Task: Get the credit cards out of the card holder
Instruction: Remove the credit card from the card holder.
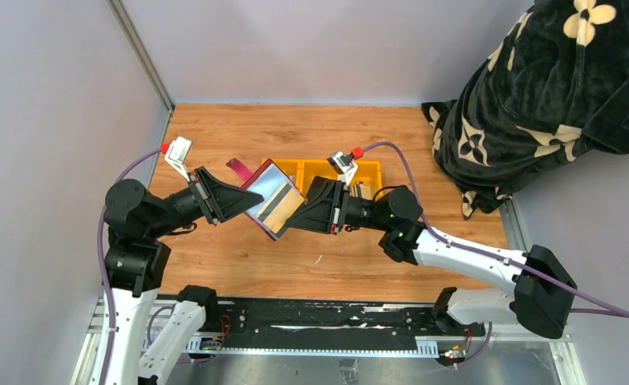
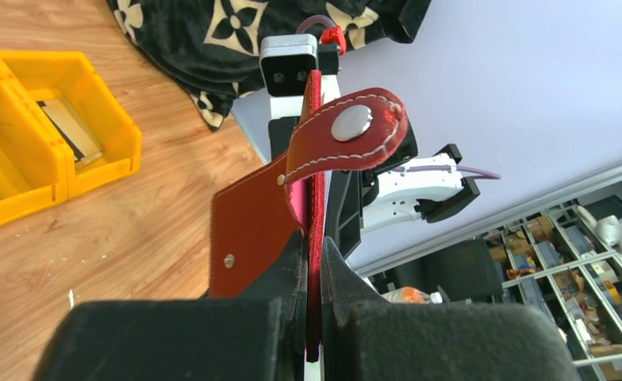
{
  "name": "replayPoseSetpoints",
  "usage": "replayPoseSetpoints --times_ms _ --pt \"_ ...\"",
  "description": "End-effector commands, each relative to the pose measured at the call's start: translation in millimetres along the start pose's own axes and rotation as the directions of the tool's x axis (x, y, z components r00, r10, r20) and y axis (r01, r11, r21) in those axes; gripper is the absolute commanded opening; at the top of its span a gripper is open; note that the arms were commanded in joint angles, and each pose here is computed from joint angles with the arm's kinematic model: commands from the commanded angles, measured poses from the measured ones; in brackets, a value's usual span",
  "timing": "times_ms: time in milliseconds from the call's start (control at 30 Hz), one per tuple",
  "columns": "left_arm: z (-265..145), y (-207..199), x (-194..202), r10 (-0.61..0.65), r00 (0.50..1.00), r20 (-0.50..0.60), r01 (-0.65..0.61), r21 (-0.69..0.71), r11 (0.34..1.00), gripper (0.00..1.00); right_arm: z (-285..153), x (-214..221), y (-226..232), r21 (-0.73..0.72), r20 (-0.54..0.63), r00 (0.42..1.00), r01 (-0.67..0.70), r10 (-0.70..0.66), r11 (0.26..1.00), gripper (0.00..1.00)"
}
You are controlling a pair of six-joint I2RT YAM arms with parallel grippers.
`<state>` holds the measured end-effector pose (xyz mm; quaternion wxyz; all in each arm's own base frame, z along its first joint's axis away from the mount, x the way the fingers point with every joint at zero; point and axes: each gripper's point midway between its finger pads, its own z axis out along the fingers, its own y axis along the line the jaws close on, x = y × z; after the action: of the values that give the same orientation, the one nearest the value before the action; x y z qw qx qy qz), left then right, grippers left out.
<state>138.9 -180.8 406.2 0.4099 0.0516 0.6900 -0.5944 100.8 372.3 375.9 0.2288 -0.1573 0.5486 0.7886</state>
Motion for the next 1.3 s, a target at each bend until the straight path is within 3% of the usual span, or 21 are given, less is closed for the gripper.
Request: replayPoseSetpoints --times_ms 0,133,300,467,700,1267 --pt "-3 -15 -11 0.035 0.999 0.038 -0.036 0.022 0.999 0.00 1 -3 12 -0.057 0.027 0.999 0.019 -0.017 0.998 0.32" --pt "-3 -15 -10 0.030 0.999 0.037 -0.030 0.024 0.999 0.00 7 -11 20 -0.095 0.056 0.998 0.025 -0.020 0.995 0.42" --pt "-4 -17 -10 0.028 0.999 0.036 -0.029 0.028 0.999 0.00 15 -16 21 -0.112 0.053 0.998 0.022 -0.016 0.994 0.43" --pt "-4 -20 -11 0.022 0.999 0.038 -0.023 0.032 0.999 0.00 17 -17 21 -0.138 0.065 0.998 0.008 0.001 0.990 0.30" --pt "-4 -22 -13 0.026 0.999 0.040 -0.028 0.039 0.999 0.00 13 -14 19 -0.153 0.066 0.998 -0.005 0.015 0.988 0.04" --pt "-4 -35 -25 0.060 0.996 0.063 -0.064 0.052 0.997 0.00 -4 4 8 -0.016 0.000 0.999 0.035 -0.035 0.999 0.00"
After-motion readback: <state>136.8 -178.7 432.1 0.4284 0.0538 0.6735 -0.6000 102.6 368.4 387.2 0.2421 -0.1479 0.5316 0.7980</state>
